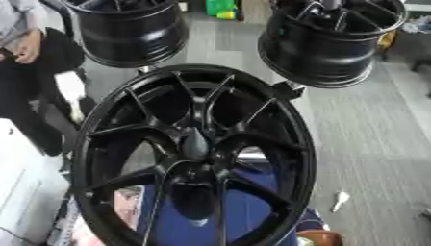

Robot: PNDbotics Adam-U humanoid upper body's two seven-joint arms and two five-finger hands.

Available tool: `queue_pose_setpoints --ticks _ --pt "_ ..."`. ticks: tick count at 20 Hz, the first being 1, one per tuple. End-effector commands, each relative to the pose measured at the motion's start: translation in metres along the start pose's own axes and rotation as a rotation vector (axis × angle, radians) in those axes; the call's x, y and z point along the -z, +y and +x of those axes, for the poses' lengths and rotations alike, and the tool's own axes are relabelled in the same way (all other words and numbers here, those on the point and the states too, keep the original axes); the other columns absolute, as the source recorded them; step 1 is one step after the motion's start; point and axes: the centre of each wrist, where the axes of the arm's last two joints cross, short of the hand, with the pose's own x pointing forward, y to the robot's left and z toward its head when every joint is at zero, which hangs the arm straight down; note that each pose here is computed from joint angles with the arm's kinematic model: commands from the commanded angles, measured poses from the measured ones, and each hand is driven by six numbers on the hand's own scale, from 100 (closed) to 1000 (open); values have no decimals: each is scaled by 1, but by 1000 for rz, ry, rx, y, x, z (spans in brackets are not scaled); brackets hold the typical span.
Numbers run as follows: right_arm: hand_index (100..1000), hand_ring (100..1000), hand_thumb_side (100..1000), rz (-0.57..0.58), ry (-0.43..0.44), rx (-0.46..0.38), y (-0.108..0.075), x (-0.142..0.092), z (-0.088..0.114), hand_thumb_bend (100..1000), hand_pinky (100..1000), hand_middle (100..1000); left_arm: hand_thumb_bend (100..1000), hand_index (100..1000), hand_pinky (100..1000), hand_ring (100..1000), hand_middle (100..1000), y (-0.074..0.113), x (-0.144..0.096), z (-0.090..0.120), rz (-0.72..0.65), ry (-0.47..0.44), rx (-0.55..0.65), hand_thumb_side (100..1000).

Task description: Pull the pin out of the wheel hub.

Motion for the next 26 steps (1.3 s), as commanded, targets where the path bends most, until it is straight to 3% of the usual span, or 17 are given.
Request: queue_pose_setpoints --ticks 1,7,12,16,17,18,19,22,26 --pt "714 712 430 -28 -46 -12 -6 10 7 100 855 677 549 765 750 737 680 21 -10 -3 35 1 58 197" --pt "714 713 431 -29 -46 -9 -6 10 7 100 856 677 518 753 735 713 648 24 -10 -2 128 -1 33 177" --pt "715 714 403 -25 -56 -10 -6 11 8 100 855 678 304 734 698 664 598 28 -4 4 267 -17 -26 171" --pt "716 717 380 -20 -72 -13 -7 15 11 100 856 680 169 766 685 675 623 22 5 16 512 11 -206 311" --pt "716 718 379 -20 -76 -13 -7 16 12 100 856 680 144 775 679 675 628 18 8 23 580 18 -265 371" --pt "716 718 373 -20 -78 -12 -7 16 12 100 856 681 248 786 673 674 636 13 12 33 656 22 -333 455" --pt "716 718 382 -20 -79 -11 -7 17 13 100 856 680 136 789 672 673 629 9 15 46 732 21 -405 418" --pt "716 718 385 -20 -80 -3 -6 18 15 100 856 680 100 807 664 668 625 -8 19 90 911 30 -633 511" --pt "717 720 372 -20 -82 6 -5 19 16 100 856 681 100 814 663 666 623 -26 9 129 1000 53 -843 563"
